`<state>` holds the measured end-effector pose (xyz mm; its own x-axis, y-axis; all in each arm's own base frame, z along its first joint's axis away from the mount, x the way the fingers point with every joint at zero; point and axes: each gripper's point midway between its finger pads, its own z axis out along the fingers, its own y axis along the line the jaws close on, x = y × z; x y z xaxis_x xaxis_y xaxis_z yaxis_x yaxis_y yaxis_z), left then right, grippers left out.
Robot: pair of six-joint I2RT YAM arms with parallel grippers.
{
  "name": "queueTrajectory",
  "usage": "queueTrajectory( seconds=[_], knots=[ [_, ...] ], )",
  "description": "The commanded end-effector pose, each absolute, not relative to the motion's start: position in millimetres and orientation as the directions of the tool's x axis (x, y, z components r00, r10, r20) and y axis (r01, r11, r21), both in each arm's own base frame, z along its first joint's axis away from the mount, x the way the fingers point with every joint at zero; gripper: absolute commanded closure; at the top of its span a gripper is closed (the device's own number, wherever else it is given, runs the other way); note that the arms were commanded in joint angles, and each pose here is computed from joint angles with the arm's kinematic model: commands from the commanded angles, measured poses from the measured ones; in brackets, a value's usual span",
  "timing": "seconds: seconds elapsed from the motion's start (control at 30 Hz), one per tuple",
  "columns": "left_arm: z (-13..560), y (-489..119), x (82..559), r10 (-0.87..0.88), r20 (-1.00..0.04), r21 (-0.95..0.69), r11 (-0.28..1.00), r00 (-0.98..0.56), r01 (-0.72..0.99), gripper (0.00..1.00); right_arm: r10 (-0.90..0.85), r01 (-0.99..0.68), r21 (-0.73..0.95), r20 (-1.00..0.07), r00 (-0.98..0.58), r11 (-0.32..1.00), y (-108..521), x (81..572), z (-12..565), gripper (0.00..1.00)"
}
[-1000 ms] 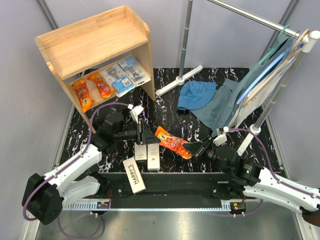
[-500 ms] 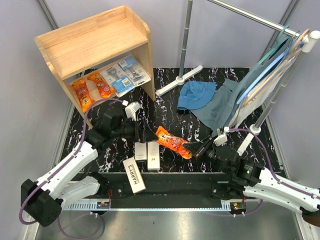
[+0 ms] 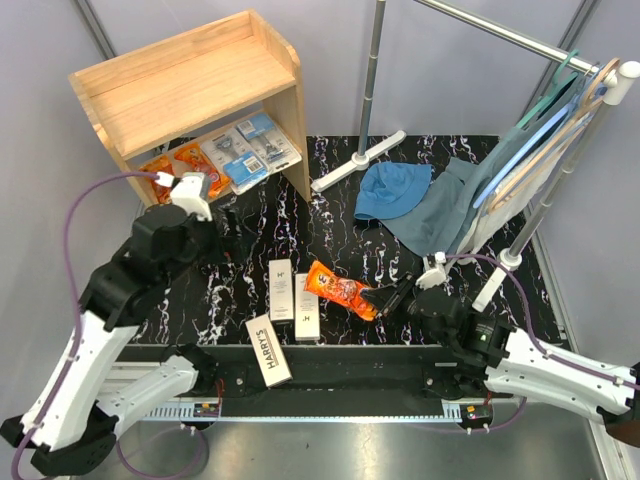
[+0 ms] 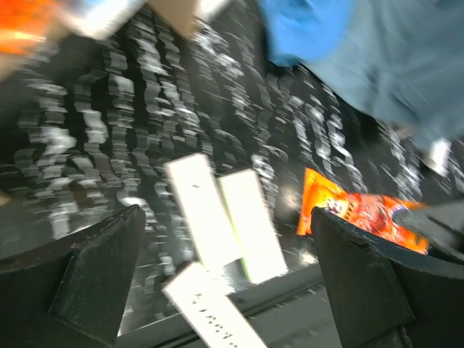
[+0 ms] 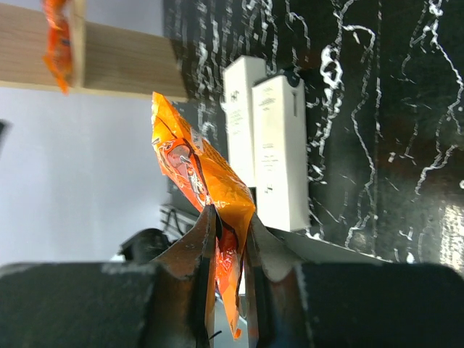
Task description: Place and organize the shaving razors onto the shelf
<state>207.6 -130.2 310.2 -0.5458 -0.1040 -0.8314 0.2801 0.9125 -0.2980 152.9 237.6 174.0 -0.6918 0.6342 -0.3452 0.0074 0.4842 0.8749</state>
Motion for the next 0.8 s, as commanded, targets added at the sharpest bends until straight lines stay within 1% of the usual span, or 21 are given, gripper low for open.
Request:
queueTrajectory(
  seconds=[0.0, 0.07, 0.3, 0.33, 0.37, 0.43, 0.5, 0.53, 0.57, 0.63, 0.67, 0.73, 0.77],
  knots=[
    [337, -70, 202, -0.102, -0.894, -0.158, 0.983, -0.437, 0.094, 0.01, 0.619, -0.061, 0.887, -0.367, -0.694, 0.458, 252, 157, 206, 0.9],
    [349, -55, 197, -0.121, -0.91, -0.151, 0.987, -0.396, 0.045, 0.01, 0.607, -0.072, 0.879, -0.382, -0.697, 0.471, 258, 160, 208, 0.9],
    [368, -28, 181, -0.165, -0.932, -0.162, 0.986, -0.323, -0.033, 0.01, 0.549, -0.124, 0.866, -0.411, -0.727, 0.484, 290, 166, 219, 0.9],
    [371, -25, 181, -0.169, -0.934, -0.163, 0.986, -0.314, -0.045, 0.01, 0.551, -0.148, 0.874, -0.415, -0.724, 0.464, 297, 168, 232, 0.9],
    [374, -23, 179, -0.178, -0.937, -0.17, 0.984, -0.302, -0.053, 0.01, 0.535, -0.145, 0.865, -0.42, -0.733, 0.48, 305, 171, 226, 0.9],
    [384, -14, 174, -0.193, -0.942, -0.177, 0.981, -0.274, -0.08, 0.01, 0.534, -0.186, 0.884, -0.414, -0.737, 0.43, 321, 174, 248, 0.9],
    [393, -7, 169, -0.202, -0.947, -0.184, 0.978, -0.248, -0.094, 0.01, 0.504, -0.195, 0.878, -0.419, -0.755, 0.438, 338, 177, 244, 0.9],
    [397, -3, 167, -0.208, -0.95, -0.187, 0.976, -0.232, -0.107, 0.01, 0.513, -0.216, 0.89, -0.415, -0.752, 0.403, 347, 180, 261, 0.9],
    [400, 0, 165, -0.209, -0.952, -0.189, 0.976, -0.223, -0.11, 0.01, 0.497, -0.213, 0.885, -0.416, -0.762, 0.414, 358, 183, 253, 0.9],
    [406, 6, 161, -0.214, -0.956, -0.192, 0.973, -0.201, -0.124, 0.01, 0.491, -0.246, 0.897, -0.412, -0.768, 0.368, 376, 187, 273, 0.9],
    [407, 7, 160, -0.213, -0.957, -0.191, 0.974, -0.198, -0.125, 0.01, 0.477, -0.24, 0.892, -0.413, -0.775, 0.383, 388, 191, 265, 0.9],
    [410, 10, 157, -0.216, -0.958, -0.193, 0.972, -0.188, -0.131, 0.01, 0.482, -0.267, 0.905, -0.405, -0.776, 0.331, 406, 197, 287, 0.9],
    [411, 11, 155, -0.219, -0.958, -0.199, 0.972, -0.183, -0.126, 0.01, 0.476, -0.253, 0.905, -0.4, -0.783, 0.343, 417, 202, 277, 0.9]
  ],
)
